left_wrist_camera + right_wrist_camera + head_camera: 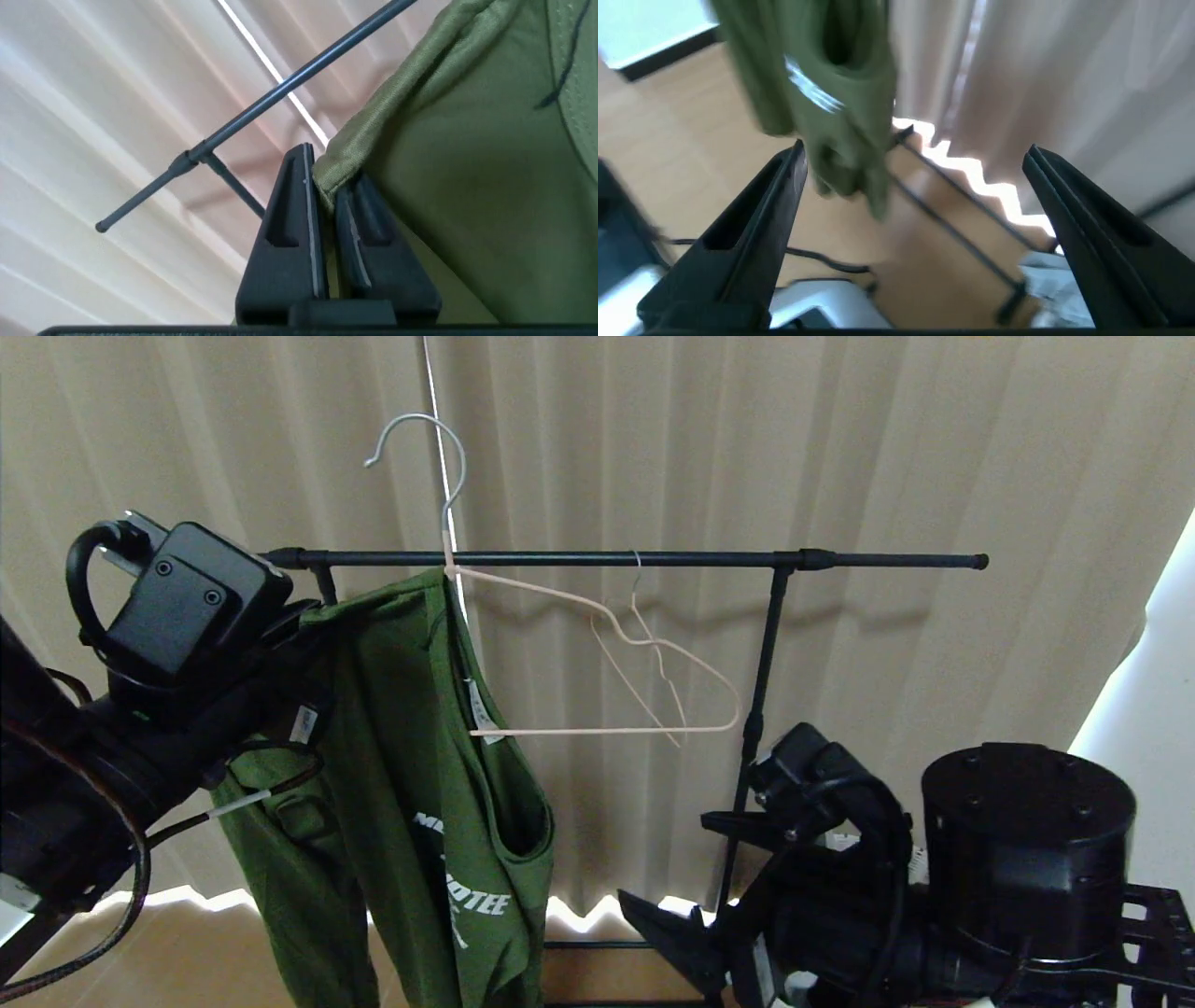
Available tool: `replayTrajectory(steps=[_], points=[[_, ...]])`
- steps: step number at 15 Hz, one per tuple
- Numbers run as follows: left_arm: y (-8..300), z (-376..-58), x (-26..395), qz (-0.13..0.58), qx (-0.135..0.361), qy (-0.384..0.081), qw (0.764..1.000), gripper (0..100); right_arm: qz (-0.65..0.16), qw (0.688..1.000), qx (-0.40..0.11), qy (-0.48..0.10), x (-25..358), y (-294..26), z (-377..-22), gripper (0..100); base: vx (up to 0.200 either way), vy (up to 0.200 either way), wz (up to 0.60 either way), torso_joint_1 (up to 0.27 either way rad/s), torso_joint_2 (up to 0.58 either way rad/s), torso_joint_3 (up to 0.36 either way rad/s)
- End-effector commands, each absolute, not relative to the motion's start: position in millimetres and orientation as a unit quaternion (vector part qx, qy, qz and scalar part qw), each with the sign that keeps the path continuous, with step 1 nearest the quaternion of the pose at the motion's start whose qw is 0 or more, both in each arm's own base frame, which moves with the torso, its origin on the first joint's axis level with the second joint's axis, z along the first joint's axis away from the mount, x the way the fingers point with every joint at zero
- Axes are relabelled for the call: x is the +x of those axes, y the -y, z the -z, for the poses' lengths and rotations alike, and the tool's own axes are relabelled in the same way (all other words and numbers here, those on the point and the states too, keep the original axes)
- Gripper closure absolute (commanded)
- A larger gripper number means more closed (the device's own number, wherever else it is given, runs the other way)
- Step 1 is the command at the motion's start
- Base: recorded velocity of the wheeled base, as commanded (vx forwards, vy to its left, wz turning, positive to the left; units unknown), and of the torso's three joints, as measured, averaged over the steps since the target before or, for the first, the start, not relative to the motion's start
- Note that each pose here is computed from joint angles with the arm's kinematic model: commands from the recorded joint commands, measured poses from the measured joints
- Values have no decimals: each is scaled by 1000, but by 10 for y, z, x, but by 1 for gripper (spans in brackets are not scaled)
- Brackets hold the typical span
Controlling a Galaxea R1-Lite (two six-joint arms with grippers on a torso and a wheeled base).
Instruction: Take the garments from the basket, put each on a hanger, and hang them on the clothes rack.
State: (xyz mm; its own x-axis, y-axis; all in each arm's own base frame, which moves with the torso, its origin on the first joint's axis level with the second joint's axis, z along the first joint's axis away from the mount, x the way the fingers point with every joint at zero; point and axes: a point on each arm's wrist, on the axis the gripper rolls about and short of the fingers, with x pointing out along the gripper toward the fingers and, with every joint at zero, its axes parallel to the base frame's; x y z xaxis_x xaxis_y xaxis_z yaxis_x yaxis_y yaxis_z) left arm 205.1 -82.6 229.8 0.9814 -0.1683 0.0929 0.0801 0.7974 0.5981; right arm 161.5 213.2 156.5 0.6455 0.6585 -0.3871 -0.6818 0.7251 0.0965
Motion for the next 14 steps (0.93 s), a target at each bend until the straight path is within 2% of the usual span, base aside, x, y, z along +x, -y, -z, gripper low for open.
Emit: replayTrajectory(steps=[1,8,14], points=[[839,-2252,2005,75,308,66,946,100,-374,900,-33,-219,1651,-2380,-1445,0,0,0,0,0,0,0],[853,-2257,1847,89,303,77,946,100,-351,913,-27,-205,1933,-2774,-1160,0,0,0,0,0,0,0],[898,-2303,1767,104,296,93,945,100,-332,918,-31,-213,2048,-2787,-1055,0,0,0,0,0,0,0]])
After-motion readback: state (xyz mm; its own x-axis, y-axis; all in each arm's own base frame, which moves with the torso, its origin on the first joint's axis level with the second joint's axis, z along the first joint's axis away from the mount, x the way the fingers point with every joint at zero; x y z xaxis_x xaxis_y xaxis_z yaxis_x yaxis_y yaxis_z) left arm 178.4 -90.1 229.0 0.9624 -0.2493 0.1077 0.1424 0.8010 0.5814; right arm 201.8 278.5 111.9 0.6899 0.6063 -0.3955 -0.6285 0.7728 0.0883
